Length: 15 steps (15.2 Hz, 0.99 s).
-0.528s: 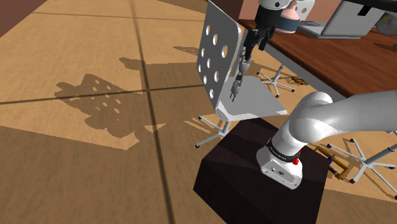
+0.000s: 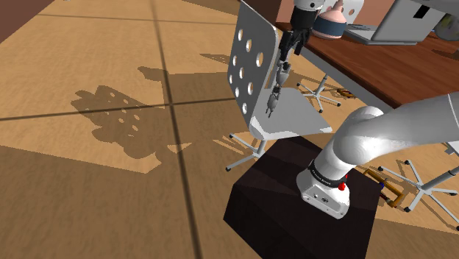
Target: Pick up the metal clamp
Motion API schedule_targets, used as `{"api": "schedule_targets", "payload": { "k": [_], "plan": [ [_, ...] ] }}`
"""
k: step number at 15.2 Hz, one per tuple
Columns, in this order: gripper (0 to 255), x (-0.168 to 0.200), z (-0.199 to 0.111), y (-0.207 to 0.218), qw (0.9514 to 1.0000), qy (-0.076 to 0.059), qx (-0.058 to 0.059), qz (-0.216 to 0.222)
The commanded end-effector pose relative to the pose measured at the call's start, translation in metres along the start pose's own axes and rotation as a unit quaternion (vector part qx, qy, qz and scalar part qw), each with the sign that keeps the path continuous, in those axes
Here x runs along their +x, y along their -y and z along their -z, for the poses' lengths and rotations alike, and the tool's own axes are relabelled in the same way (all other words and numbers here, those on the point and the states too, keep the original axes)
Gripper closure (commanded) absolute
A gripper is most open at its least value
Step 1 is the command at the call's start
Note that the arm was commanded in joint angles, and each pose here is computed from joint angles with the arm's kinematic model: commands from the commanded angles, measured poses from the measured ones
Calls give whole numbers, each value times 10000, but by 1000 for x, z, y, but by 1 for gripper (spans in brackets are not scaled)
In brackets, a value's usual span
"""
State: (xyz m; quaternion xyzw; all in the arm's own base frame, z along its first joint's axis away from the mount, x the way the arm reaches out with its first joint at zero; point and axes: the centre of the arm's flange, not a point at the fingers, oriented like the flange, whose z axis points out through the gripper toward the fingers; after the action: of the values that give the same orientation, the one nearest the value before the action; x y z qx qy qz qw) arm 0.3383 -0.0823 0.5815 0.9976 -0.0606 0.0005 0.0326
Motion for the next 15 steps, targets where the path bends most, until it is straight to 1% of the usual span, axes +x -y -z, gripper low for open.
{"api": "schedule_targets", "payload": {
  "k": [1,7,8,15],
  "plan": [
    [0,19,-8,-20,10000,39,78,15],
    [0,74,-35,-82,9993,163,326,53],
    [0,75,-35,-83,9993,165,330,54],
    [0,75,-75,-81,9993,165,330,54]
  ]
}}
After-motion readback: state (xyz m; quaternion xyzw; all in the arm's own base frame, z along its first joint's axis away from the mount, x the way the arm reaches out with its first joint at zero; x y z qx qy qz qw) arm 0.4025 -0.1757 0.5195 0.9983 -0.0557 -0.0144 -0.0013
